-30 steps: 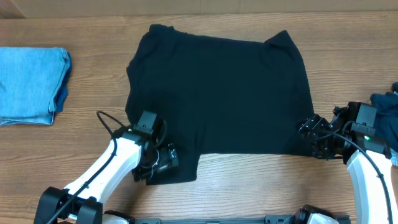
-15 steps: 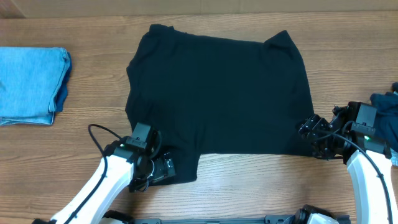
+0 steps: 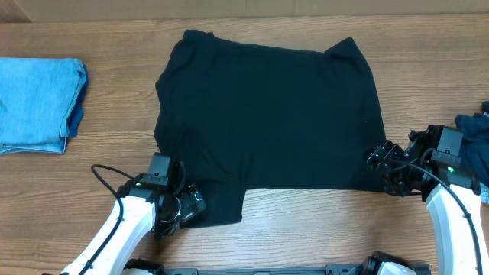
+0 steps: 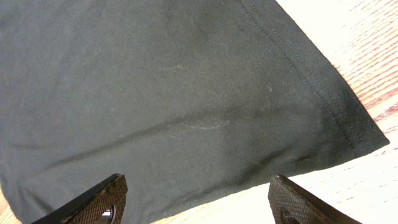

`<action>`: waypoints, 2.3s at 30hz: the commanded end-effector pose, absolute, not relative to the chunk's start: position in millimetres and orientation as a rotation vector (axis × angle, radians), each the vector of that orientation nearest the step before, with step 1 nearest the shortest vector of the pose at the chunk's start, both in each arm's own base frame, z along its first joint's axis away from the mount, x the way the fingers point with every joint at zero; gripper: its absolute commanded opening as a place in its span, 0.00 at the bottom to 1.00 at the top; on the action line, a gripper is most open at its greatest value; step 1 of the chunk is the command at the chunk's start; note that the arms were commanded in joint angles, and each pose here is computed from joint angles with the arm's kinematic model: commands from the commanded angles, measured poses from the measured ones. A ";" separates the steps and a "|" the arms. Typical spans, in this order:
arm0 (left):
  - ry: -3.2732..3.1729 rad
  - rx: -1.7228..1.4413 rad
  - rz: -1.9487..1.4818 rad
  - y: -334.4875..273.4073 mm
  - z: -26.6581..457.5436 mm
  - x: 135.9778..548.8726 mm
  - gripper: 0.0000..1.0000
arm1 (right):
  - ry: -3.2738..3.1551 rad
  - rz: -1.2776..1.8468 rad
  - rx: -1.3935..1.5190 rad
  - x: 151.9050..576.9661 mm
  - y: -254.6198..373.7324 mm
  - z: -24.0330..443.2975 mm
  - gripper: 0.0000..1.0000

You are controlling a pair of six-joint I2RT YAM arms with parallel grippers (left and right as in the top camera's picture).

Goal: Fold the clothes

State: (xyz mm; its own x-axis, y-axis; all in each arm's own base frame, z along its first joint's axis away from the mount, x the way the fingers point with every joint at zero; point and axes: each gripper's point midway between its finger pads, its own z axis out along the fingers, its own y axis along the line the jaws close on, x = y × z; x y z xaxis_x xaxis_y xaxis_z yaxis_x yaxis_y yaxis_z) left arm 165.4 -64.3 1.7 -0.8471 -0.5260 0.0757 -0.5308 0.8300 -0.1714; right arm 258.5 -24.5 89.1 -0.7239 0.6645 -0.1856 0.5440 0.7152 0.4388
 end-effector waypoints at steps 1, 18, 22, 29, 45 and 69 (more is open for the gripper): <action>-2.997 0.787 0.382 -71.0 0.3 165.8 1.00 | 2.566 0.517 0.921 263.6 -26.0 97.2 0.77; -2.941 0.753 0.435 -78.2 -6.2 150.6 0.55 | 2.566 0.517 0.921 263.6 -26.0 97.2 0.77; -2.941 0.753 0.434 -78.1 -6.3 150.6 0.40 | 2.566 0.517 0.921 263.6 -26.0 97.2 0.77; -2.941 0.753 0.435 -78.2 -6.2 150.6 0.30 | 2.566 0.517 0.922 263.5 -26.0 97.2 0.77; -3.188 0.742 0.594 -80.9 84.8 202.0 0.14 | 2.559 0.464 0.874 267.5 -32.4 97.8 0.74; -3.182 0.715 0.537 -76.2 90.3 192.8 0.37 | 2.713 0.348 1.298 234.9 -43.9 37.7 0.88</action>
